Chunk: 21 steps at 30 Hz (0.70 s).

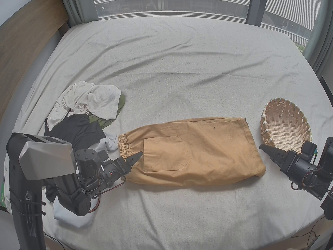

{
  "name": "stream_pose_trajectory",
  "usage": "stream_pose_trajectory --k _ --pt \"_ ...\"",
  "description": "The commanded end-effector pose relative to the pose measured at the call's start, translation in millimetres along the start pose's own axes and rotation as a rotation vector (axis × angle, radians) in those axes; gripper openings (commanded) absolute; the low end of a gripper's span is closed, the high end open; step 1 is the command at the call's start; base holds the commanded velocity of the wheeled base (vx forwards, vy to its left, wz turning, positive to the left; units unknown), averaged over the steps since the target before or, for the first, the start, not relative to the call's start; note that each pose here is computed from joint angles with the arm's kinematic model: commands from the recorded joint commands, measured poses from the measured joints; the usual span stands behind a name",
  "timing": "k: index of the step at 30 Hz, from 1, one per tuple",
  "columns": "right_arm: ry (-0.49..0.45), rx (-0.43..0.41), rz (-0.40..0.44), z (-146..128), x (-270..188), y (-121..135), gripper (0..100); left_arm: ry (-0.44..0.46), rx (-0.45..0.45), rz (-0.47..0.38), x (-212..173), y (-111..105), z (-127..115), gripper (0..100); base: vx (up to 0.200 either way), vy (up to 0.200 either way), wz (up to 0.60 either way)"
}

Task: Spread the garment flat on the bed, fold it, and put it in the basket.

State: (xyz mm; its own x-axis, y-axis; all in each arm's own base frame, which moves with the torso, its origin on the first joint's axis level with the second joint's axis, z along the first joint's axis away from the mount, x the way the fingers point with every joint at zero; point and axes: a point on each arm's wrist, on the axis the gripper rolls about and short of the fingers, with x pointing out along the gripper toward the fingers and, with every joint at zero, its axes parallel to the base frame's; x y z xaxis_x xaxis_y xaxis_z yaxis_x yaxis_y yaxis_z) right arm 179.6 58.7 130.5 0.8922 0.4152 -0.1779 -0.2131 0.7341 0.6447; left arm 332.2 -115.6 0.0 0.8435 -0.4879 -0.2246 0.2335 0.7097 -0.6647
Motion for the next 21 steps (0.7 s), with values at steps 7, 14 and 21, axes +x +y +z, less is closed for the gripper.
stream_pose_trajectory --k 7,14,21 --pt "-0.008 0.000 0.011 2 -1 2 100 -0.002 -0.004 -0.001 3 2 0 0 0.000 0.000 0.00" --pt "-0.018 -0.002 0.022 4 0 3 100 0.005 -0.024 0.011 -9 -2 1 0 0.000 0.000 0.00" --pt "-0.032 0.002 0.035 10 3 4 100 0.000 -0.031 0.032 -47 -11 15 0 0.000 0.000 0.00"
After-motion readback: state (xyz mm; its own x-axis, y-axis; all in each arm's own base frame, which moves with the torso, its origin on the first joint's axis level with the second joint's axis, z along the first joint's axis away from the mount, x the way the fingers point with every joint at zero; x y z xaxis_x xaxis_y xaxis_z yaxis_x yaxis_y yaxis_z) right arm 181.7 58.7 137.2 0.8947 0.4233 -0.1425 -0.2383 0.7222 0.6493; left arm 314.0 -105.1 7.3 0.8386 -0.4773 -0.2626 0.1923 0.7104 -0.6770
